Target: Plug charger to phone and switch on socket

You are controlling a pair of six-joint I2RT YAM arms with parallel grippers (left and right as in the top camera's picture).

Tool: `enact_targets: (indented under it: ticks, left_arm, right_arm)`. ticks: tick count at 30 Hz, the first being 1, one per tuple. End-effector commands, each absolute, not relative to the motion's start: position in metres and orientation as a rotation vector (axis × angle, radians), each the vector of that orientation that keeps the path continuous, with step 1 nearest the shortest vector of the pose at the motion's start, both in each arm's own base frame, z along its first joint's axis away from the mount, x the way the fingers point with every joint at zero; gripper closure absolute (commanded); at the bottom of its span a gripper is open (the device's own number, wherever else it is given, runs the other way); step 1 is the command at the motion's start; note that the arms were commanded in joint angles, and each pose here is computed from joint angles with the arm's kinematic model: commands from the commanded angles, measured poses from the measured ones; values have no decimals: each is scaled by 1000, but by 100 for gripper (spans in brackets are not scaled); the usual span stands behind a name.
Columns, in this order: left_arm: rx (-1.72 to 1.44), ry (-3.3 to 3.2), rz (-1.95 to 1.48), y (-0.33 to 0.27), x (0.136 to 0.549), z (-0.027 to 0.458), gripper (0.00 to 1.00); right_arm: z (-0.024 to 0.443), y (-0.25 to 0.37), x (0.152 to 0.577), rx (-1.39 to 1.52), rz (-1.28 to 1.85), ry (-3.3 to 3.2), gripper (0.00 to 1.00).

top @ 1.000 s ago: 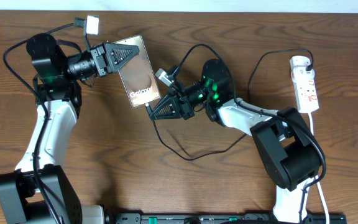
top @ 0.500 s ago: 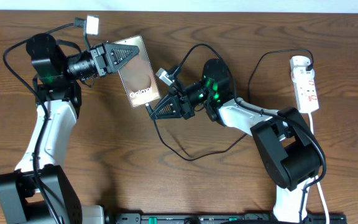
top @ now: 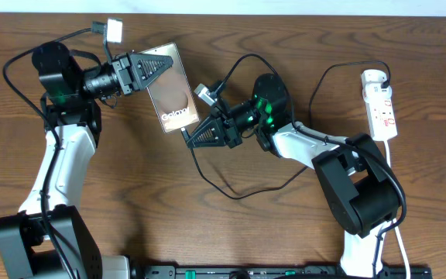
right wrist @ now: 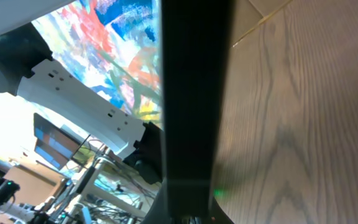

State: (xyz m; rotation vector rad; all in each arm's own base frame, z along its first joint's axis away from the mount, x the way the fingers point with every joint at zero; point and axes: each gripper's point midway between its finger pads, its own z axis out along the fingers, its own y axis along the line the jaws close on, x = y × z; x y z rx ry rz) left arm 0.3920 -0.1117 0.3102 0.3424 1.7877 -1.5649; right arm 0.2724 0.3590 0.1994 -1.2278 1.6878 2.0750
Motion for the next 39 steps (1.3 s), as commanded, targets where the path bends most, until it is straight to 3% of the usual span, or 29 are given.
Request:
enact_targets:
  ticks: [1, 39]
  left_arm:
    - [388, 1779, -1576, -115, 387, 313, 93]
    - [279, 1750, -1474, -123, 410, 315, 93]
  right_arm:
    - [210, 361, 290, -1125, 2023, 1684, 99]
    - [215, 349, 315, -1008, 1985, 1701, 99]
